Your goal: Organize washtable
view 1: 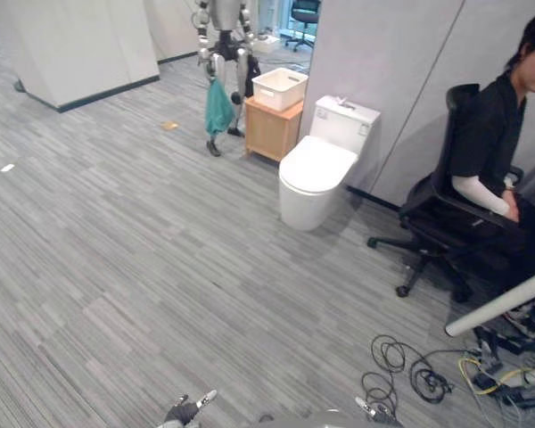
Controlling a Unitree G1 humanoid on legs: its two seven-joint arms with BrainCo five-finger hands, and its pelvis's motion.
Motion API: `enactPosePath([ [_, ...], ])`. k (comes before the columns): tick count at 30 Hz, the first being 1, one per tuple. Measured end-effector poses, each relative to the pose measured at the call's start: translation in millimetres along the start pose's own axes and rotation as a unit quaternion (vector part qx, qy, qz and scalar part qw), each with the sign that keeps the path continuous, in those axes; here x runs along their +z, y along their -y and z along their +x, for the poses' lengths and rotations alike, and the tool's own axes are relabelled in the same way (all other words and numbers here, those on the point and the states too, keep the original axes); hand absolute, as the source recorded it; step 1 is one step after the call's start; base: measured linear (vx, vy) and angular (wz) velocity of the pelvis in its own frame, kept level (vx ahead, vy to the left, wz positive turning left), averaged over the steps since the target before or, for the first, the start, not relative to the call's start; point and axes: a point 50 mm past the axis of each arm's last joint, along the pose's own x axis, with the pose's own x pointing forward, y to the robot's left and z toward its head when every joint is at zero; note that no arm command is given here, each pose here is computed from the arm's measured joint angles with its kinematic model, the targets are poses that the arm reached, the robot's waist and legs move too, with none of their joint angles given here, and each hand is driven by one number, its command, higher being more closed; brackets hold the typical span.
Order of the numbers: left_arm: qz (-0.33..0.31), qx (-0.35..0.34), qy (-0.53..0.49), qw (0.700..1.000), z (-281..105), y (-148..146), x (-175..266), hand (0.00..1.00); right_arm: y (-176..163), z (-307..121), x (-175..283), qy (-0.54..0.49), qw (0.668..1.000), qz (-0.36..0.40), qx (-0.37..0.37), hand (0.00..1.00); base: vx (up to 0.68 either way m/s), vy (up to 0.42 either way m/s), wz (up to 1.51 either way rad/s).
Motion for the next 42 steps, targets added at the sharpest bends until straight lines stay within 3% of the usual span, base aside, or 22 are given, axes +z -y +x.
enactPosePath([
  [3, 0.007, -0.007, 0.008, 1.0, 1, 4, 4, 0.0, -2, 1, 4, 0.003, 1.0, -0.002, 0.002, 0.0, 0.09, -0.006, 0.5],
  [11, -0.048, -0.016, 0.059, 0.997, 3, 21, 34, 0.0, -18, 5, 28, 0.04, 0.998, -0.041, 0.028, 0.0, -0.01, 0.024, 0.89],
  [15, -0.072, 0.005, 0.067, 0.995, 3, 11, 35, 0.0, -39, 5, 27, 0.047, 0.997, -0.037, 0.056, 0.0, -0.04, 0.071, 0.57],
  [23, -0.014, 0.029, 0.023, 0.999, 2, -13, 16, 0.0, -14, 3, 5, 0.006, 1.0, 0.025, 0.004, 0.0, 0.05, 0.224, 0.76],
  [31, 0.028, 0.005, 0.013, 1.0, 1, 0, 7, 0.0, 14, 2, 19, 0.025, 0.999, 0.022, -0.031, 0.0, -0.05, 0.197, 0.24],
  [35, 0.023, 0.012, 0.02, 0.999, 1, -6, 11, 0.0, 0, 3, 19, 0.03, 0.999, 0.014, -0.009, 0.0, -0.08, 0.083, 0.61],
  [37, -0.011, 0.013, 0.035, 0.999, 3, -8, 22, 0.0, -12, 2, 6, 0.02, 0.999, 0.03, 0.01, 0.0, 0.09, 0.019, 0.57],
  [42, -0.013, 0.009, 0.038, 0.999, 4, -2, 25, 0.0, -4, -1, 2, 0.02, 0.999, 0.041, 0.003, 0.0, 0.17, -0.051, 0.02],
])
